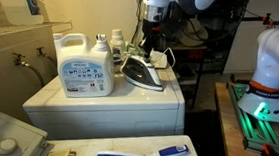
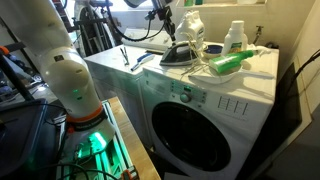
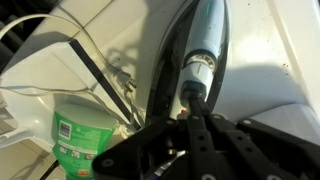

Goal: Press the switch on the handle of the iron

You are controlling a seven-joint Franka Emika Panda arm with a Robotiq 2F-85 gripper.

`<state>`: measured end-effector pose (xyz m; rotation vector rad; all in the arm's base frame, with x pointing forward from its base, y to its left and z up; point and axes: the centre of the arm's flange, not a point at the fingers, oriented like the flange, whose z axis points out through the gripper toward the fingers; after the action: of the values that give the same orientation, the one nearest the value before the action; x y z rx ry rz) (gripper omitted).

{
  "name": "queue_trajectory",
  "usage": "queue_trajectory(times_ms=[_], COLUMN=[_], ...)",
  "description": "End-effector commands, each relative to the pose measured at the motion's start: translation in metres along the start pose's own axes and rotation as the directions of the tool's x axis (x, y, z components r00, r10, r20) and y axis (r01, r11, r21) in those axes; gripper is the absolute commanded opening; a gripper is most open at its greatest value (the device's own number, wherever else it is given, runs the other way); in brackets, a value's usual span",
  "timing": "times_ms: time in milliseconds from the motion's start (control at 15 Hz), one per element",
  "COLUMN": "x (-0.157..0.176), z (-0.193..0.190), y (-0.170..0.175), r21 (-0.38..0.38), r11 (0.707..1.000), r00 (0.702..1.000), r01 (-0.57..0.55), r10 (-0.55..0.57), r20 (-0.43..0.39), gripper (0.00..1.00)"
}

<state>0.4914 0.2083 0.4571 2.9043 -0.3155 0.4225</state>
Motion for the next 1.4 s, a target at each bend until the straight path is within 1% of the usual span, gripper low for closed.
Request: queue_trajectory(times_ms=[0,267,600,867,1133,1333], x=[0.0,0.002,0.0,0.002,0.005,0.007], z=[0.012,0.022,0.042,0.053,0.057,0.056], y=[0.003,0.004,0.008,0.015,0.019,0.023], r21=[-0.008,0.01,0.013,0.034,0.07,0.08], r11=[1.0,1.0,0.999,0.997,0.993,0.99], r00=[0.999,0.999,0.995,0.988,0.981,0.978], r01=[-0.027,-0.026,-0.039,-0.072,-0.091,-0.113], r10=[0.027,0.025,0.037,0.067,0.078,0.096], r20=[0.019,0.035,0.098,0.142,0.179,0.187], gripper=[0.0,0.0,0.0,0.0,0.0,0.0])
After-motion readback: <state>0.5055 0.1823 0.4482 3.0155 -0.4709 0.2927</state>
